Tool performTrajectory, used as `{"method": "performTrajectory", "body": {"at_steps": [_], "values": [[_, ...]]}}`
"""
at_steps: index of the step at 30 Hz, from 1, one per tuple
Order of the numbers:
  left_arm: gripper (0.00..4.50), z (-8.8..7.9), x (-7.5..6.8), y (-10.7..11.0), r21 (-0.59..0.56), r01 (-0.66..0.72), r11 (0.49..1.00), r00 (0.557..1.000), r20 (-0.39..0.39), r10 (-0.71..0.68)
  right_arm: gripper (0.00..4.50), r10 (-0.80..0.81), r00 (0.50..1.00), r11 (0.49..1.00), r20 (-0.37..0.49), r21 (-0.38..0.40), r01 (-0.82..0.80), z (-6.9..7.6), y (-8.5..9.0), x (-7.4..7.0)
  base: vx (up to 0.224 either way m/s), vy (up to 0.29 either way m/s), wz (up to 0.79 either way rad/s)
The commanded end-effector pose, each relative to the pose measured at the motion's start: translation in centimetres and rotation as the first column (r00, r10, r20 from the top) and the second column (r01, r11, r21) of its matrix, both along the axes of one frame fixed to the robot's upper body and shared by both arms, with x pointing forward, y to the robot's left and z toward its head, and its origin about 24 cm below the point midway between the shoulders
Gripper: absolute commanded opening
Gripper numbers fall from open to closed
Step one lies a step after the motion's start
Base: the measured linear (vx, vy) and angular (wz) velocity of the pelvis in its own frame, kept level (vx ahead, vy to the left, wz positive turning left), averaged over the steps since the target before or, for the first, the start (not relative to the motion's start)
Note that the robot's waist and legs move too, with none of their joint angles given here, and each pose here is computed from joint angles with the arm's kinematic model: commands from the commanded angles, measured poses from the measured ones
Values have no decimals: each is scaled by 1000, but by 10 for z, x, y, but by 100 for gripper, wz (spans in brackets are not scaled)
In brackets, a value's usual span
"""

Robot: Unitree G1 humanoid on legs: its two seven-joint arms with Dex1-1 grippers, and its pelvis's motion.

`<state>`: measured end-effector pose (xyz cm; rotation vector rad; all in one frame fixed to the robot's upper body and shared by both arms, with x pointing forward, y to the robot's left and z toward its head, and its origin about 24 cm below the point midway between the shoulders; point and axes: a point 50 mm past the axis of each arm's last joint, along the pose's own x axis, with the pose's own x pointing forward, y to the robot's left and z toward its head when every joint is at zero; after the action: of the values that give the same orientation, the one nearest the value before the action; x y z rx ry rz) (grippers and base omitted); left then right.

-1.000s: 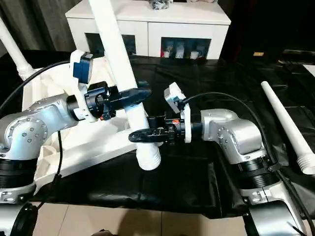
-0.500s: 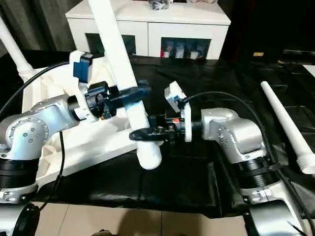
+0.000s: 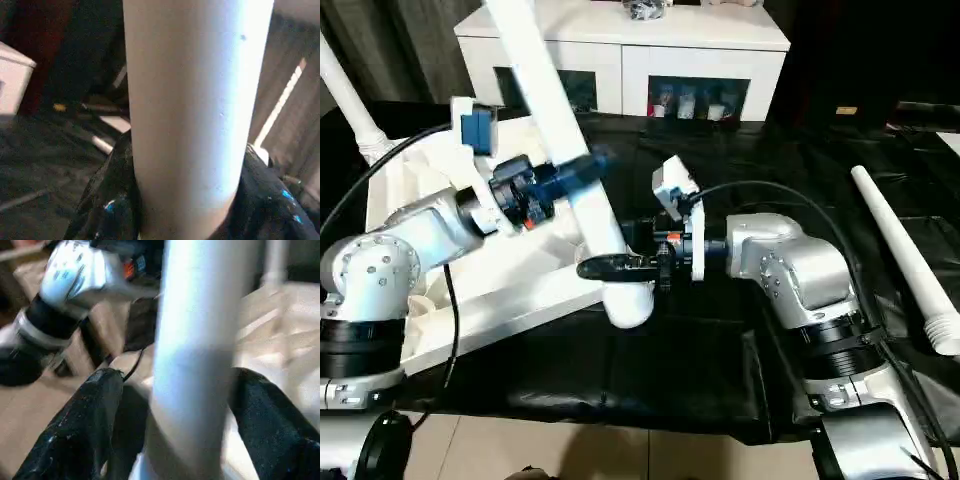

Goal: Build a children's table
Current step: Pick table leg

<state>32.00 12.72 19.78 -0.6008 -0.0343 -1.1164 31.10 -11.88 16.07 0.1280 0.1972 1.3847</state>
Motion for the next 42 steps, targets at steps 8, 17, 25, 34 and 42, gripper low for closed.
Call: {"method": "performTrajectory", "body": {"at_steps": [8, 17, 25, 34, 42], "values": [[184, 7, -2, 6, -100, 18, 995, 999, -28, -21, 366, -250, 954, 947, -164, 165, 276, 14, -39, 15, 0, 0, 0], [184, 9, -3, 4, -111, 34, 993, 998, -41, -39, 366, -278, 938, 932, -208, 179, 316, 12, -39, 13, 0, 0, 0], [184, 9, -5, 2, -113, 46, 993, 998, -39, -51, 366, -255, 942, 938, -218, 181, 296, 14, -34, 11, 0, 0, 0], [184, 11, -10, 0, -123, 96, 988, 995, -8, -98, 366, -132, 965, 960, -227, 213, 182, 17, -26, -1, 0, 0, 0], [184, 8, -20, -8, -41, 215, 976, 976, 58, -212, 366, 75, 966, 990, -247, 131, -44, 5, -2, -22, 0, 0, 0]]}}
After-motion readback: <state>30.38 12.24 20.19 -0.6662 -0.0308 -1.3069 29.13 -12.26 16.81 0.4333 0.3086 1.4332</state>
